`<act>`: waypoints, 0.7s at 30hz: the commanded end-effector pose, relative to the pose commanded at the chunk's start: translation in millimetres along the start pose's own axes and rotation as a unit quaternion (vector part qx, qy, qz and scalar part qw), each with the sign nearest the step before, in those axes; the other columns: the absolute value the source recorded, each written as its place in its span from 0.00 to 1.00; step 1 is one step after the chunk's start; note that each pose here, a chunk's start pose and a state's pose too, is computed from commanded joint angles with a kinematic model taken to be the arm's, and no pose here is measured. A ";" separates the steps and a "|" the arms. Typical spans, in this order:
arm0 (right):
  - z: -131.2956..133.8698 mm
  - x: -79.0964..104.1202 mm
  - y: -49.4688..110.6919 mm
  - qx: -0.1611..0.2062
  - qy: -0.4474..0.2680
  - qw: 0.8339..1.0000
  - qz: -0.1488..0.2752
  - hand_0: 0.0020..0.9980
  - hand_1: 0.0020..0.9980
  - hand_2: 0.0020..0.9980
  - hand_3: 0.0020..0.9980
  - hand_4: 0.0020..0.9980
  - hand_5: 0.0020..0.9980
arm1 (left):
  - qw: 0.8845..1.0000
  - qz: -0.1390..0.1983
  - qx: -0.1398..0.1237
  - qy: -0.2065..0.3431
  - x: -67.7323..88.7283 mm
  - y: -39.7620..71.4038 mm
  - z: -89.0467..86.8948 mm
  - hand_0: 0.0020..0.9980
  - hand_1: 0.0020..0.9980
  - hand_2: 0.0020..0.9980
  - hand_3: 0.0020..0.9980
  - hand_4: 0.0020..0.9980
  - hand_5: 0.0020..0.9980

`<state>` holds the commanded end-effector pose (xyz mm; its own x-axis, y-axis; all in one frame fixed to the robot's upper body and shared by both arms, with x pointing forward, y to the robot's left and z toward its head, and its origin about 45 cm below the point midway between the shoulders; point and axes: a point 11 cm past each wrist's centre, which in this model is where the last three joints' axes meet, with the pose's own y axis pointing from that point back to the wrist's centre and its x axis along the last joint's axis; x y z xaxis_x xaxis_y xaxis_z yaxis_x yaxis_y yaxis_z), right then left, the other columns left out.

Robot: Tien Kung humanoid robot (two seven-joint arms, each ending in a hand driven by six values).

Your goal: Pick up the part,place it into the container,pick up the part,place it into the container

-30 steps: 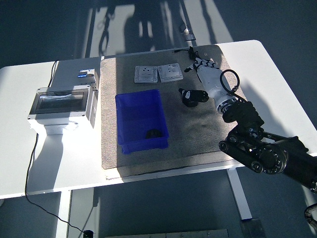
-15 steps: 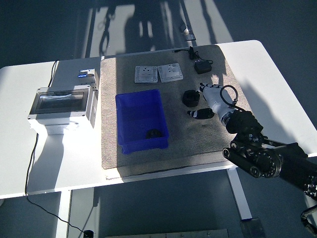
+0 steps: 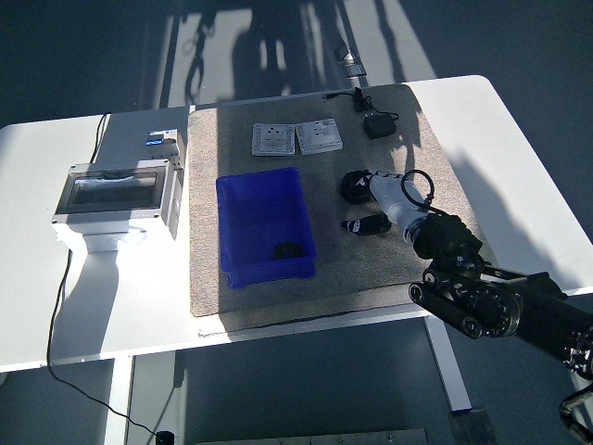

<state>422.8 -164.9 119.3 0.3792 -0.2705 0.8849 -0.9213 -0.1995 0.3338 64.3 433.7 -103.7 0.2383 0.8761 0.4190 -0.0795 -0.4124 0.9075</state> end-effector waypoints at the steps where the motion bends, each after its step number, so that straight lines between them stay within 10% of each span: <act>1: 0.2 0.0 0.1 -0.001 -0.002 1.000 -0.001 0.95 0.90 0.92 0.85 0.87 0.42 | 1.000 0.000 0.000 -0.001 -0.2 0.0 -0.1 0.61 0.30 0.52 0.62 0.66 0.83; 21: 10.7 4.3 0.4 -0.034 0.010 0.999 0.002 0.90 0.80 0.81 0.82 0.87 0.45 | 1.000 0.000 0.001 -0.003 -0.5 -0.1 -1.1 0.61 0.30 0.52 0.62 0.65 0.83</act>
<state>425.0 -176.3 119.8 0.3747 -0.2512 0.8925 -0.9266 -0.1336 0.3515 63.0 433.6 -103.9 0.2432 0.8747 0.4193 -0.0779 -0.4132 0.9073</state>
